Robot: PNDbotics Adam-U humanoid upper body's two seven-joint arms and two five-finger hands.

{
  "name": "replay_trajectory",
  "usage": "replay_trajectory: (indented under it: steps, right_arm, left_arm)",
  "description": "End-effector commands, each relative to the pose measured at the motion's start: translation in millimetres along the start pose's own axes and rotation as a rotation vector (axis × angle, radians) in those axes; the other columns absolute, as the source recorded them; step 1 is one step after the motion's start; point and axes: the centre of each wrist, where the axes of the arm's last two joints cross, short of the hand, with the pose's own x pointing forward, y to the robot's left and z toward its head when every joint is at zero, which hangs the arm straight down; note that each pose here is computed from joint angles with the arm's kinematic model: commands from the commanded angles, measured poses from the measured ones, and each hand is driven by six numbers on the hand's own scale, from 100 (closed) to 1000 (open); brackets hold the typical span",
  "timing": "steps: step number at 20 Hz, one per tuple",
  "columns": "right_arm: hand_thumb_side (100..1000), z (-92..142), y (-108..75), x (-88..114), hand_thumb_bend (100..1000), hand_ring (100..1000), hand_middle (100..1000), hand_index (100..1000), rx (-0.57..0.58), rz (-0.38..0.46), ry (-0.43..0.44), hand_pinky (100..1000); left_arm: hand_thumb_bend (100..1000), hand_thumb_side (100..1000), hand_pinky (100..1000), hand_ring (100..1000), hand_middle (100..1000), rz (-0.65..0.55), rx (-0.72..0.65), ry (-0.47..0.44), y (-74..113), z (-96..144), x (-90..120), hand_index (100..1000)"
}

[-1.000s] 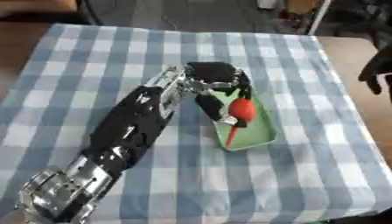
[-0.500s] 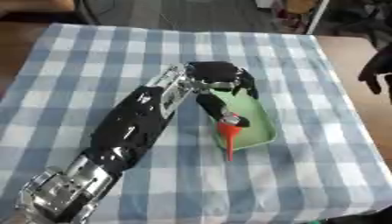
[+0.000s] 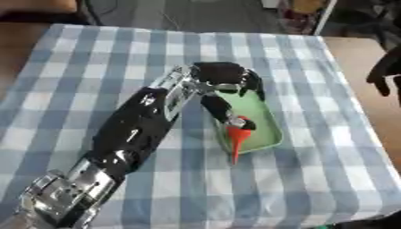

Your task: Pick up objects on the table and place them in the box.

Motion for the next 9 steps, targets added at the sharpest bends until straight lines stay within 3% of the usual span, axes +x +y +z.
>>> replay_trajectory:
  steps: [1, 2, 3, 4, 5, 6, 7, 8, 9]
  right_arm:
    - [635, -8.8, -6.0, 6.1, 100, 434, 506, 896, 0.067, 0.052, -0.077, 100]
    - [635, -8.7, -6.1, 6.1, 100, 434, 506, 896, 0.066, 0.052, -0.077, 100]
    - [635, -8.5, -6.2, 6.2, 100, 434, 506, 896, 0.066, 0.053, -0.076, 100]
    - [636, -8.4, -6.3, 6.2, 100, 434, 506, 896, 0.066, 0.053, -0.076, 100]
    - [636, -8.2, -6.4, 6.2, 100, 434, 506, 896, 0.066, 0.054, -0.076, 100]
    - [636, -7.9, -6.6, 6.3, 100, 433, 505, 896, 0.065, 0.054, -0.075, 100]
    - [636, -7.6, -6.7, 6.3, 100, 434, 506, 896, 0.065, 0.055, -0.074, 100]
    - [636, -7.4, -6.8, 6.3, 100, 433, 505, 896, 0.064, 0.055, -0.074, 100]
    - [635, -7.1, -6.9, 6.3, 100, 433, 505, 896, 0.064, 0.056, -0.073, 100]
  left_arm:
    - [833, 920, 407, 558, 754, -0.034, 0.01, -0.017, 12.9, -0.1, -0.5, 798]
    - [774, 979, 477, 641, 799, -0.026, 0.032, -0.021, 13.1, 0.0, -0.5, 800]
    - [774, 979, 477, 641, 799, -0.017, 0.056, -0.026, 13.0, 0.5, -0.7, 800]
    - [633, 1000, 627, 767, 898, -0.004, 0.089, -0.034, 12.8, 0.5, -0.5, 812]
    - [633, 1000, 627, 767, 898, 0.012, 0.126, -0.043, 12.3, 1.0, -0.7, 812]
    - [459, 1000, 679, 791, 944, 0.033, 0.162, -0.045, 11.3, 2.2, -1.4, 809]
    - [556, 1000, 658, 782, 917, 0.057, 0.199, -0.042, 10.6, 3.4, -2.2, 813]
    - [425, 1000, 680, 788, 947, 0.072, 0.219, -0.04, 10.7, 4.2, -2.6, 798]
    - [431, 1000, 677, 789, 946, 0.091, 0.242, -0.03, 10.9, 5.5, -3.3, 802]
